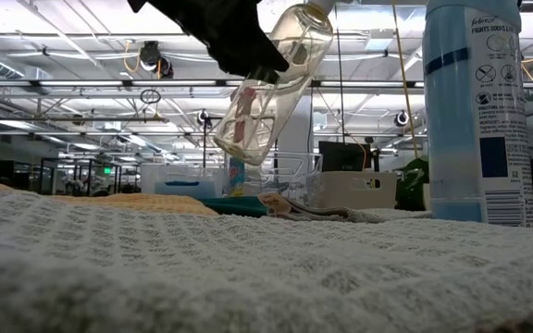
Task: Pick & Place Kitchen Items
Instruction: Put the white spray bottle into the transparent bin
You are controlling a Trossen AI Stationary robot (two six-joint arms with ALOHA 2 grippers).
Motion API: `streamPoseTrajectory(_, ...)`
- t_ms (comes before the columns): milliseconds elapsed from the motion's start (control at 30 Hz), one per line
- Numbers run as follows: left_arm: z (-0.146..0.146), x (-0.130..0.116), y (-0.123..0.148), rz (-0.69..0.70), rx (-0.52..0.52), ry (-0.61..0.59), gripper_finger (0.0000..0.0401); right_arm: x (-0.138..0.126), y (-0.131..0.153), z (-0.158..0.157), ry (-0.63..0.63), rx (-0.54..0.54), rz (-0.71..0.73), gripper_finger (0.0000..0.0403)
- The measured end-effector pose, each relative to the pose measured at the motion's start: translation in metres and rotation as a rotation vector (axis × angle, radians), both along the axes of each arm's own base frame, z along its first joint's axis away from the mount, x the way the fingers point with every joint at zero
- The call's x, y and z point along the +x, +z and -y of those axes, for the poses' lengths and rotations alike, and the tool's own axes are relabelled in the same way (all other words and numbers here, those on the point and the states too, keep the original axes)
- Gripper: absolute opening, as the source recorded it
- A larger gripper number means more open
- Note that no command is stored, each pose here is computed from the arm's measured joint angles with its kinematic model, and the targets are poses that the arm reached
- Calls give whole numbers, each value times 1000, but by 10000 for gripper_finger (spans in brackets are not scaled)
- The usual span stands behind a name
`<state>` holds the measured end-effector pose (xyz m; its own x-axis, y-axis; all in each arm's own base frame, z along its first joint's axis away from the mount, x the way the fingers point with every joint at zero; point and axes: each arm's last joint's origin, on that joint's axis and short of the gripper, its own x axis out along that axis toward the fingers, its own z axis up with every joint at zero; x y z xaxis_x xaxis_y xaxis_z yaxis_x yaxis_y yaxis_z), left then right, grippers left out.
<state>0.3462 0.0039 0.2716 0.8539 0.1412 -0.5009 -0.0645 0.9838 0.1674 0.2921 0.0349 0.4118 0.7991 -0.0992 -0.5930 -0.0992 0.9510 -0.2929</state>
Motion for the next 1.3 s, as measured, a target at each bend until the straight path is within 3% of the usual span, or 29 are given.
streamPoseTrajectory(167,-6,2,-1,83,-21,-3,311,-9,12,2,-76,-133,67,138)
streamPoseTrajectory(267,-19,0,-7,108,-57,11,311,-25,26,5,-160,-237,119,187)
streamPoseTrajectory(367,-33,-2,-16,123,-89,14,311,-45,41,10,-271,-275,185,231)
streamPoseTrajectory(533,-51,-17,-8,254,-148,-39,311,-82,53,20,-391,-179,227,282)
streamPoseTrajectory(733,-66,-52,9,433,-136,-65,311,-107,43,32,-491,-80,194,298)
streamPoseTrajectory(933,-68,-68,12,542,-168,-150,311,-86,1,36,-466,-116,266,294)
streamPoseTrajectory(1133,-67,-68,11,538,-169,-154,311,-48,-37,41,-230,-70,518,293)
streamPoseTrajectory(1300,-66,-68,11,537,-169,-167,311,-25,-47,62,-118,-9,687,293)
